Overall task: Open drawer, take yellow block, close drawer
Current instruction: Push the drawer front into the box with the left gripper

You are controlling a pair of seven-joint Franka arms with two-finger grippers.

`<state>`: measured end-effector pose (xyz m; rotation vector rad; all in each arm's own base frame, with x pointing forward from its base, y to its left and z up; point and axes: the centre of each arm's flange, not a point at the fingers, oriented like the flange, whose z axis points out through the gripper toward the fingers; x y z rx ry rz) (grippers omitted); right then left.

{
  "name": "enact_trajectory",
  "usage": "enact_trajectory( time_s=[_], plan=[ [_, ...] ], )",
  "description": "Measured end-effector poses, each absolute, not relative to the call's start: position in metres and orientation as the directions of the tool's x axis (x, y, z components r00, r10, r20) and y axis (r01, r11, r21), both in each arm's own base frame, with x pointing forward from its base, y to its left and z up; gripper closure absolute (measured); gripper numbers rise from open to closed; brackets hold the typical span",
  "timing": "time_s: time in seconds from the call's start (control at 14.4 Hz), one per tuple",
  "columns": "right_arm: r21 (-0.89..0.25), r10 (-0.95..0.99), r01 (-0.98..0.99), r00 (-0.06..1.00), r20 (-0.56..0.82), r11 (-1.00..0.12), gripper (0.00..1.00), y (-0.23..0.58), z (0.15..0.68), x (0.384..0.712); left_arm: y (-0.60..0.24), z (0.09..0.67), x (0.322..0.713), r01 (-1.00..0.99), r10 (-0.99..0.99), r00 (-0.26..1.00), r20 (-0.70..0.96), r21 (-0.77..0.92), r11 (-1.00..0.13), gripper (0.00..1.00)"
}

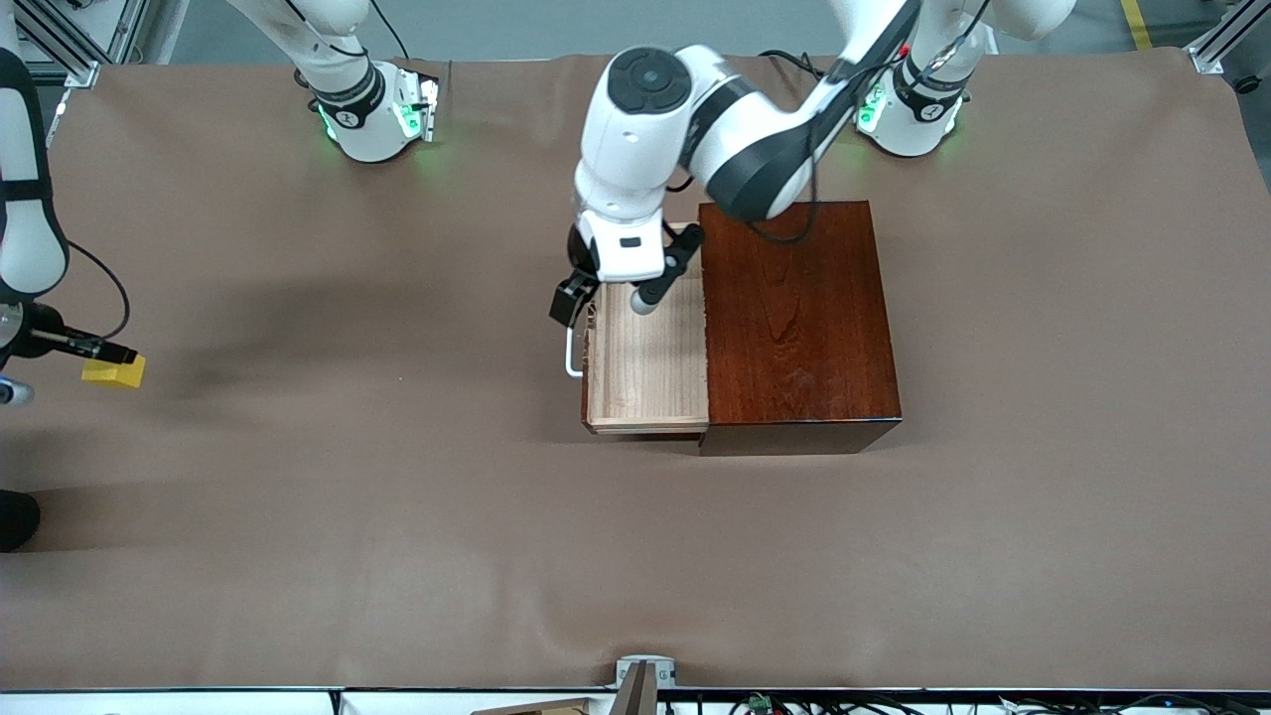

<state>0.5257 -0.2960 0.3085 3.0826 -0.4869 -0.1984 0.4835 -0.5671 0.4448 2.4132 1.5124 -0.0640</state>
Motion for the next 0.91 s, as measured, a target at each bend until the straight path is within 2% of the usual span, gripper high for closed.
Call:
enact_trajectory(
  time_s=[0.21,0.35,0.63,0.91],
  plan=[
    [0.024,-0.299,-0.298,0.945,-0.134,-0.954,0.44,-0.328,0.275,0.503,-0.590,0.418,0.479,0.951,0.927,0.281,-0.248,0.201,-0.234,0.00],
    [0.019,-0.294,-0.294,0.944,-0.151,-0.955,0.44,-0.338,0.251,0.497,-0.598,0.403,0.477,0.971,0.943,0.206,-0.262,0.178,-0.162,0.00],
    [0.005,-0.274,-0.278,0.944,-0.182,-0.961,0.44,-0.328,0.226,0.500,-0.616,0.368,0.457,0.985,0.958,0.149,-0.245,0.119,-0.122,0.00],
    [-0.002,-0.253,-0.258,0.948,-0.196,-0.966,0.44,-0.317,0.216,0.505,-0.613,0.337,0.459,0.990,0.970,0.127,-0.205,0.080,-0.112,0.00]
  ],
)
